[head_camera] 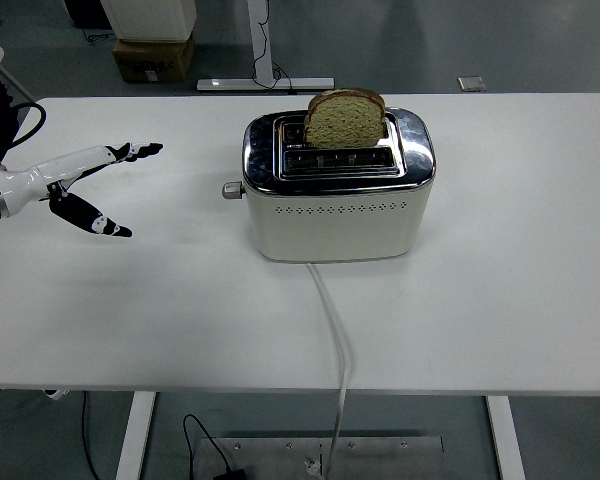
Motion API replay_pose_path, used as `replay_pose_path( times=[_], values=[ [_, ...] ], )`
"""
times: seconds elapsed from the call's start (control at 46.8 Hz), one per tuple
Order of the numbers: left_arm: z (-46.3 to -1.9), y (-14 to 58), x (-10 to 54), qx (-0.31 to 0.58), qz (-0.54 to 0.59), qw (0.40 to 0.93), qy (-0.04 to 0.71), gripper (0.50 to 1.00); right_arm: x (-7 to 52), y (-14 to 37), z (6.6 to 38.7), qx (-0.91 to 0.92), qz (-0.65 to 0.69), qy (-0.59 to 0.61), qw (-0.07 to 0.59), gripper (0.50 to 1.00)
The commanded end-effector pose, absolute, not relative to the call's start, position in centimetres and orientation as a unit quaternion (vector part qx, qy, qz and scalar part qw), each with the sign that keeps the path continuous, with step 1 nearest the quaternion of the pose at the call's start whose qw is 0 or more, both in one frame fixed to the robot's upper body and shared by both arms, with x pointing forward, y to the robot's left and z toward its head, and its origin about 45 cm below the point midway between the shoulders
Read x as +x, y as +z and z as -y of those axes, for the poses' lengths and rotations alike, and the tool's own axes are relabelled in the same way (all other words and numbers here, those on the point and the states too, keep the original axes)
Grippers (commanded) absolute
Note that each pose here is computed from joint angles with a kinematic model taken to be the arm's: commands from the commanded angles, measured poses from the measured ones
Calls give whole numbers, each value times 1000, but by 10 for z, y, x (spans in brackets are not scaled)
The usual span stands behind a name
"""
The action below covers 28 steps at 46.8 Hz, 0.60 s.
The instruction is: Press down toaster
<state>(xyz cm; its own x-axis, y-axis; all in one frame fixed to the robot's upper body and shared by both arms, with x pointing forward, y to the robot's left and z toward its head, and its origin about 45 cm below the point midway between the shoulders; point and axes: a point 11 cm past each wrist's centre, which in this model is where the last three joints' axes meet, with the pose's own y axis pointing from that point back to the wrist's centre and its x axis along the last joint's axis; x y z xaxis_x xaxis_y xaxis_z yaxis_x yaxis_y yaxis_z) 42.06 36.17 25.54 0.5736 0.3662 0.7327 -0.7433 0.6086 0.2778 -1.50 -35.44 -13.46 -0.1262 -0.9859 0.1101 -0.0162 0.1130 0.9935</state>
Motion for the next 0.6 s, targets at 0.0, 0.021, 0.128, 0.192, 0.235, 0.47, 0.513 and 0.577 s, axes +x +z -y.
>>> replay_pose_path(
  times=[0.0, 0.021, 0.128, 0.192, 0.235, 0.47, 0.513, 0.577],
  values=[
    [-358, 254, 420, 295, 324, 838, 324, 1000, -15, -135, 354, 445, 563, -496, 489, 998],
    [-356, 254, 419, 294, 326, 840, 320, 1000, -15, -135, 354, 445, 563, -496, 489, 998],
    [-339, 256, 415, 284, 337, 847, 297, 1000, -15, -135, 354, 445, 563, -496, 489, 998],
    [-330, 257, 412, 279, 344, 851, 283, 1000, -15, -135, 354, 445, 563, -496, 489, 998],
    [-325, 257, 411, 278, 349, 852, 275, 1000, -15, -135, 354, 445, 563, -496, 489, 998],
    [-311, 257, 406, 276, 370, 850, 253, 1000, -15, -135, 354, 445, 563, -496, 489, 998],
    [-311, 256, 405, 276, 371, 850, 252, 1000, -15, -135, 354, 445, 563, -496, 489, 998],
    [-311, 253, 404, 280, 369, 851, 248, 1000, -15, -135, 354, 445, 563, -496, 489, 998]
  ],
)
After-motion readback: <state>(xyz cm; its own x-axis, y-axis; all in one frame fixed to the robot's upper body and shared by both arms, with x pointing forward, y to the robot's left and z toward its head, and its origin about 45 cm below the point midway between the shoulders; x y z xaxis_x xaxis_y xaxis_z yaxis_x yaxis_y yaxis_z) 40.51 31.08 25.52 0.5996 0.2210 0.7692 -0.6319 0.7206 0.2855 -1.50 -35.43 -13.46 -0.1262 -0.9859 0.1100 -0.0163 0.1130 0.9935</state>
